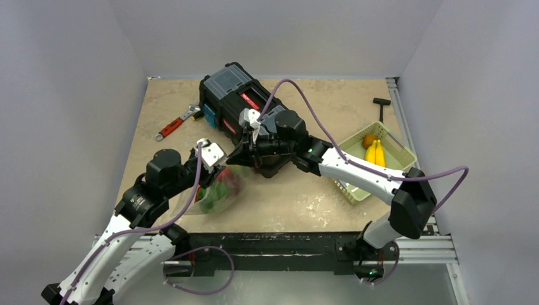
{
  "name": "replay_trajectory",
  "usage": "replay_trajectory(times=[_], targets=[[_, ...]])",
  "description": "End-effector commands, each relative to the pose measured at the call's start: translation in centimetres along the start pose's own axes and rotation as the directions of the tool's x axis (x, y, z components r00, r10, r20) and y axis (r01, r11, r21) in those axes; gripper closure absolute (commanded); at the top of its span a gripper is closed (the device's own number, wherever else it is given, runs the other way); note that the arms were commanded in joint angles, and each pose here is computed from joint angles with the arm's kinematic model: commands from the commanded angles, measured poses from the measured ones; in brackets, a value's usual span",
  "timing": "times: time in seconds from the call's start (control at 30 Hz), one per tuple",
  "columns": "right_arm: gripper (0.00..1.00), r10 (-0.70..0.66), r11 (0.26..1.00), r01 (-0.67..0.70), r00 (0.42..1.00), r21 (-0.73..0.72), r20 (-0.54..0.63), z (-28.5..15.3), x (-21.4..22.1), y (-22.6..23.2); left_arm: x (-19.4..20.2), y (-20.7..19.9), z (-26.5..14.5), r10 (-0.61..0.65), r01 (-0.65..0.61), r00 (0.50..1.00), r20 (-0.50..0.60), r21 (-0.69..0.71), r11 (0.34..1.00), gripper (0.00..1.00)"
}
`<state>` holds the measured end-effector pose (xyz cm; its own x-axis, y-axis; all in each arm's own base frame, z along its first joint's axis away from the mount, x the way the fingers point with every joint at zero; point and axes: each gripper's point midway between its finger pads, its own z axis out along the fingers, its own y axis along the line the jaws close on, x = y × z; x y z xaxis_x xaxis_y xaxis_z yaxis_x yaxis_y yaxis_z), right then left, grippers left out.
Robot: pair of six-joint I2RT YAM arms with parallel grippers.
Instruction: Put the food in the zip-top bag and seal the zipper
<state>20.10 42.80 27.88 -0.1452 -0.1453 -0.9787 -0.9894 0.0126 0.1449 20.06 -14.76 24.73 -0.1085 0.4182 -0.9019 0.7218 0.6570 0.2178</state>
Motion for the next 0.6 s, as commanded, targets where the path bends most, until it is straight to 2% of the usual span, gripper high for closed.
replay_trajectory(times=[0.0,0.13,0.27,0.37,0.57], targets=[[0.96,-0.172,0.985,0.173,0.985,-0.005,0.015,-1.0,-2.8,0.1,0.4,-0.8,-0.2,0.005,-0.005,1.000,-0.014,0.044,0.999,0.79],[0.68,-0.272,0.956,0.274,0.962,0.105,-0.037,-1.5,-2.5,-2.1,0.4,-1.3,-0.5,-0.037,0.038,0.999,-0.007,0.055,0.998,0.93],[0.56,-0.396,0.909,0.388,0.918,0.152,0.021,-2.3,-3.0,-2.2,0.1,-1.5,-0.9,-0.069,0.068,0.997,0.018,0.049,0.997,0.98],[0.51,-0.481,0.868,0.466,0.875,0.173,0.059,-2.9,-2.4,-1.7,-0.2,-1.4,-1.1,-0.080,0.078,0.996,0.040,0.041,0.996,1.00],[0.51,-0.582,0.812,0.570,0.807,0.126,0.097,-2.6,-1.3,0.2,-0.2,-1.7,-1.0,-0.104,0.101,0.992,0.067,0.047,0.994,1.00]])
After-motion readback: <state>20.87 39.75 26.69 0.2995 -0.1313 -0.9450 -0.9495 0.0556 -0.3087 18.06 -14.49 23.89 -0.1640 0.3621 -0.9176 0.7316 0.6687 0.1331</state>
